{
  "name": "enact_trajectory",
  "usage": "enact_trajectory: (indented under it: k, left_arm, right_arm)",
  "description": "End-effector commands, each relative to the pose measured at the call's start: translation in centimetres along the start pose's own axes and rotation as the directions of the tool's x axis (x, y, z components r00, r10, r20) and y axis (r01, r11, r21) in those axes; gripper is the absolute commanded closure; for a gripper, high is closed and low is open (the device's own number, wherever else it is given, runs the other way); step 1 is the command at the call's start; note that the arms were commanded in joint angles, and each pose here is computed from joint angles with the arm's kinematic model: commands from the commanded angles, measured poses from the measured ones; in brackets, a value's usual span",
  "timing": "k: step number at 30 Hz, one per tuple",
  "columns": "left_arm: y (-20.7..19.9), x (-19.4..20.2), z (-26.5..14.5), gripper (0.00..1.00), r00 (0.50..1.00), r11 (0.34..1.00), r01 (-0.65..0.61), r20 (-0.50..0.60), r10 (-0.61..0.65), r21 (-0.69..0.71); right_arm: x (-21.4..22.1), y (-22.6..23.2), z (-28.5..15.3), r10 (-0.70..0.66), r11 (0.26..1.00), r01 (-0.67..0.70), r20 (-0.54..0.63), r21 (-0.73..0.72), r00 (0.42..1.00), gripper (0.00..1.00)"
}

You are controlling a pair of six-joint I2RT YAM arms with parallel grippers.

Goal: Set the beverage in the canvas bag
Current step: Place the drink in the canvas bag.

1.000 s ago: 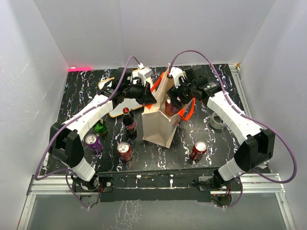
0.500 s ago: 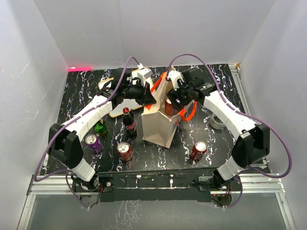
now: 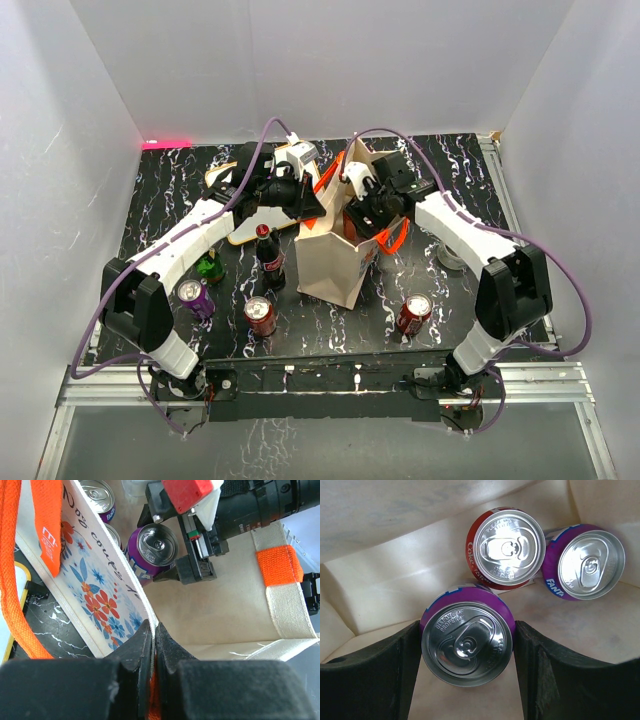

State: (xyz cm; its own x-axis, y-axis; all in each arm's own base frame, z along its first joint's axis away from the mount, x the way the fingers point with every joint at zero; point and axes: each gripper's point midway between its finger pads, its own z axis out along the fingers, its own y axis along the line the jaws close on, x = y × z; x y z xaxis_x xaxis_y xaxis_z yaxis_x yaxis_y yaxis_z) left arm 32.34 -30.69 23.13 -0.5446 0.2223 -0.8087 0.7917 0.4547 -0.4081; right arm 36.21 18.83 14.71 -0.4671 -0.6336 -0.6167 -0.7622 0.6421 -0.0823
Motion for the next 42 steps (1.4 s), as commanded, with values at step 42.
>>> enact_trajectory:
  k: [42]
  left_arm:
    - [-2.0, -0.4, -1.9, 1.00, 0.999, 0.998, -0.045, 0.020, 0.045, 0.033]
  right_arm:
    - [-0.5, -8.1, 2.2, 0.017, 0.971, -0.028, 0.048, 0.239, 0.999, 0.88]
